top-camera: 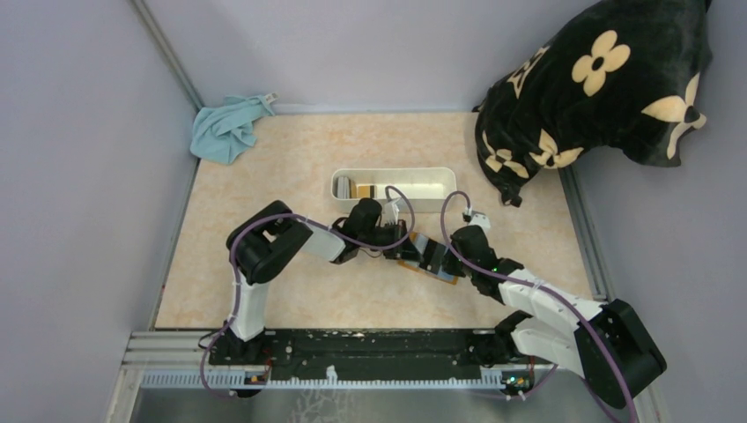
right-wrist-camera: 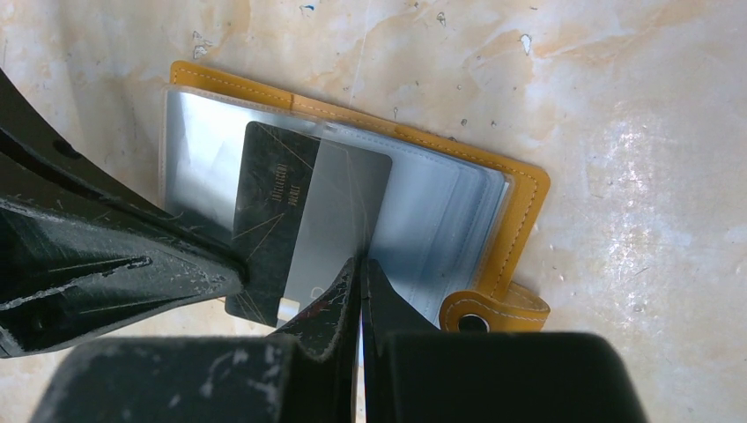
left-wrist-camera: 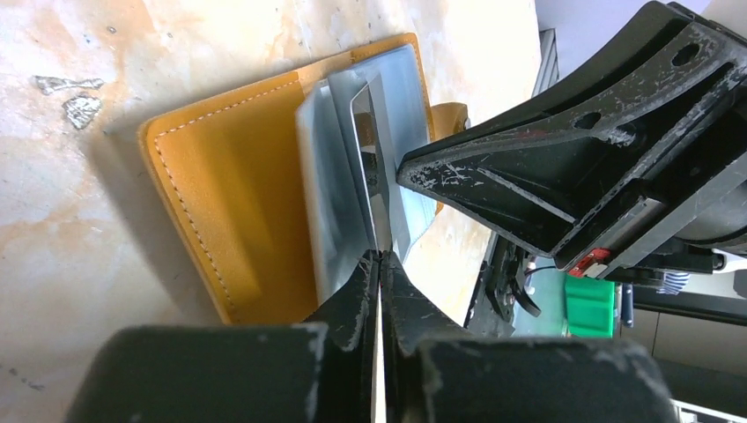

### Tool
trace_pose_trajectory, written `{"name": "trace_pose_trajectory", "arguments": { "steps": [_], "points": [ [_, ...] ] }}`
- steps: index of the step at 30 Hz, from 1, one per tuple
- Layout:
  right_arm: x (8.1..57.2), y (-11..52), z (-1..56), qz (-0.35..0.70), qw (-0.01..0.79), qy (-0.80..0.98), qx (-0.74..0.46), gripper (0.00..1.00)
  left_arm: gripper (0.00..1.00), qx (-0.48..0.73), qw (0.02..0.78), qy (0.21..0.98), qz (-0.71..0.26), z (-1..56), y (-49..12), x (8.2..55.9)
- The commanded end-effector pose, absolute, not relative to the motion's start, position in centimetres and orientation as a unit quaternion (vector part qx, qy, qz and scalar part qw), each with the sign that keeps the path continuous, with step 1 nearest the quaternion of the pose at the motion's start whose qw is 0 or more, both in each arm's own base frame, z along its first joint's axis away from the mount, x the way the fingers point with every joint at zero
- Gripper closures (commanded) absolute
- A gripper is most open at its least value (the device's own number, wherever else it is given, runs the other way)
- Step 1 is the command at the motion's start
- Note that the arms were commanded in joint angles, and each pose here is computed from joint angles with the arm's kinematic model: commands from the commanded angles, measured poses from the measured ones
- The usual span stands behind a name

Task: Take the credit cards out of the card holder

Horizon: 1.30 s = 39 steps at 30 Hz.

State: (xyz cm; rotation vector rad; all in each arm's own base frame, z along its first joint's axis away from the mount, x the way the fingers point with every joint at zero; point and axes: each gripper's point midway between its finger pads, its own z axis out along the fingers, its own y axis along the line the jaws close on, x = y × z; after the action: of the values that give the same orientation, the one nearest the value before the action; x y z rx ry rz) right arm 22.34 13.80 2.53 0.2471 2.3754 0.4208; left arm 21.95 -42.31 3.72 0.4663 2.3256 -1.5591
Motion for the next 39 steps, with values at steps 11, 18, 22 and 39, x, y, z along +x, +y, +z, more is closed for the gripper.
{"name": "trace_pose_trajectory", "arguments": {
  "steps": [11,18,22,39],
  "points": [
    [22.8,12.8,2.4,0.15,0.355,0.917,0.107,1.0,1.0,0.147,0.17,0.806,-0.548,4.8,-40.0,22.8],
    [23.1,12.9,2.5,0.154,0.356,0.915,0.108,1.0,1.0,0.151,0.23,0.824,-0.495,7.1,-36.3,25.5],
    [23.5,13.3,3.2,0.164,0.367,0.909,0.107,1.0,1.0,0.152,0.247,0.824,-0.488,8.8,-35.1,26.5],
    [24.4,20.5,18.2,0.424,0.526,0.736,-0.037,0.54,1.0,0.176,0.203,0.642,-0.718,19.0,-33.7,22.5]
  ]
}}
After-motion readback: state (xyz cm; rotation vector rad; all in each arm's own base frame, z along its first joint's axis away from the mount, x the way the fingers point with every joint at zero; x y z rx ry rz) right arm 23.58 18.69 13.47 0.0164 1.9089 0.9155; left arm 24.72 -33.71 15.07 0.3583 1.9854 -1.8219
